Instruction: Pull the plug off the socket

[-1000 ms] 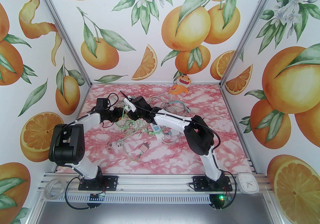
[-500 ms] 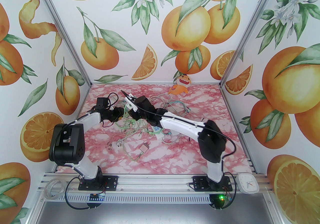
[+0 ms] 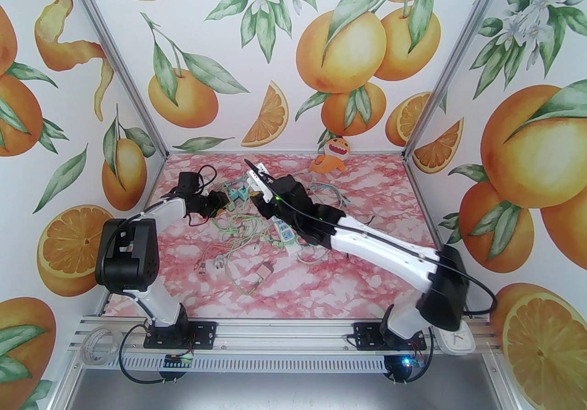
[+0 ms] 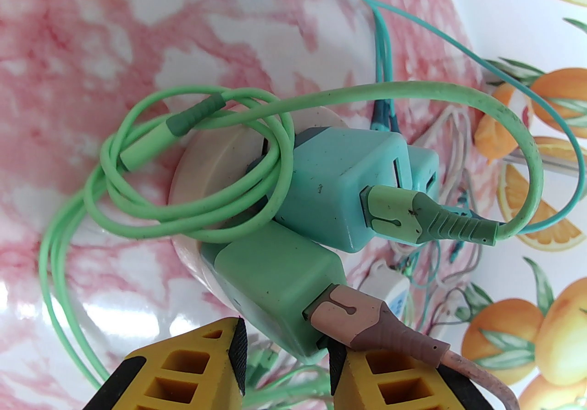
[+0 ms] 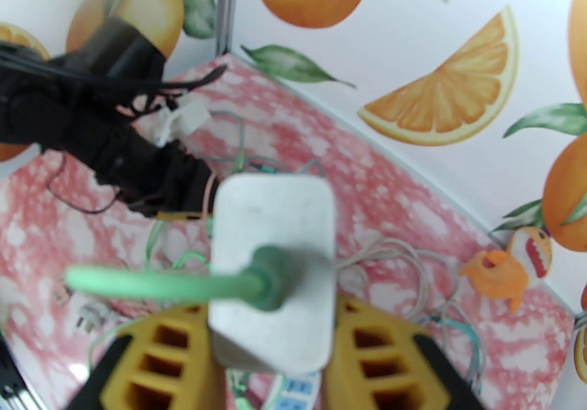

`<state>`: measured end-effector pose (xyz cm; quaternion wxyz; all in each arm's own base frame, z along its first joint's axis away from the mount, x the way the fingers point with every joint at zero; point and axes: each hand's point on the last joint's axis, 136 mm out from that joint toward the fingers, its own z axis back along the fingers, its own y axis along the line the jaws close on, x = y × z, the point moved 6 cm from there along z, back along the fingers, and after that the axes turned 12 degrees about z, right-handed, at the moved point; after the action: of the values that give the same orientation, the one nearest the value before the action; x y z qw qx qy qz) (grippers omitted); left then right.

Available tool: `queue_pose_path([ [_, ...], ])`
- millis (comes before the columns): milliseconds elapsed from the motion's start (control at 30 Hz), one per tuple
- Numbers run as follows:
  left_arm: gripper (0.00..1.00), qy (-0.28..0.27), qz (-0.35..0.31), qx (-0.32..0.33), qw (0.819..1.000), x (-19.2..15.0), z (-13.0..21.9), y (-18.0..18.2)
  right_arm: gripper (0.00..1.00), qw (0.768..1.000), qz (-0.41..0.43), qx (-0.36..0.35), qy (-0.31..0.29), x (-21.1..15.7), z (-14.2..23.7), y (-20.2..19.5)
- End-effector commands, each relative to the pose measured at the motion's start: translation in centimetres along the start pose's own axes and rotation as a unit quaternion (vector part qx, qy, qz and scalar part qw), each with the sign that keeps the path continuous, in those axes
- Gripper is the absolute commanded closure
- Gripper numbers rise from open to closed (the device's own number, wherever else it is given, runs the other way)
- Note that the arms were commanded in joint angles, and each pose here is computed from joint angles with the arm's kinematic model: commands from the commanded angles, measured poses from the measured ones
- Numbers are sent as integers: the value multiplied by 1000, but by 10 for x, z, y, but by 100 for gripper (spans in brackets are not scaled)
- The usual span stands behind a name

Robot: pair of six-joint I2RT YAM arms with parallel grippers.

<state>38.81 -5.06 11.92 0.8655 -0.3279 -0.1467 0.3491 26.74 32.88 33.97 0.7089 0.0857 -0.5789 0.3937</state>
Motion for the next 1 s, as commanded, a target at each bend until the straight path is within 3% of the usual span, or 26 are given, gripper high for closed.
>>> queue_pose_path([
  [0,64,-25,25,73,997,11,-9,27,75,999,-12,-36,4,-1,17,-8],
  [367,64,-28,15,77,997,12,-9,25,74,992,-56,-59,95,-74,45,7],
  [633,64,-27,5,88,996,10,-8,27,74,972,-101,-138,162,-138,96,-11],
  [767,64,-25,6,88,996,11,-10,27,75,967,-99,-178,154,-138,132,-33],
  [967,64,-28,2,90,996,13,-9,25,76,960,-69,-242,121,-102,182,-72],
])
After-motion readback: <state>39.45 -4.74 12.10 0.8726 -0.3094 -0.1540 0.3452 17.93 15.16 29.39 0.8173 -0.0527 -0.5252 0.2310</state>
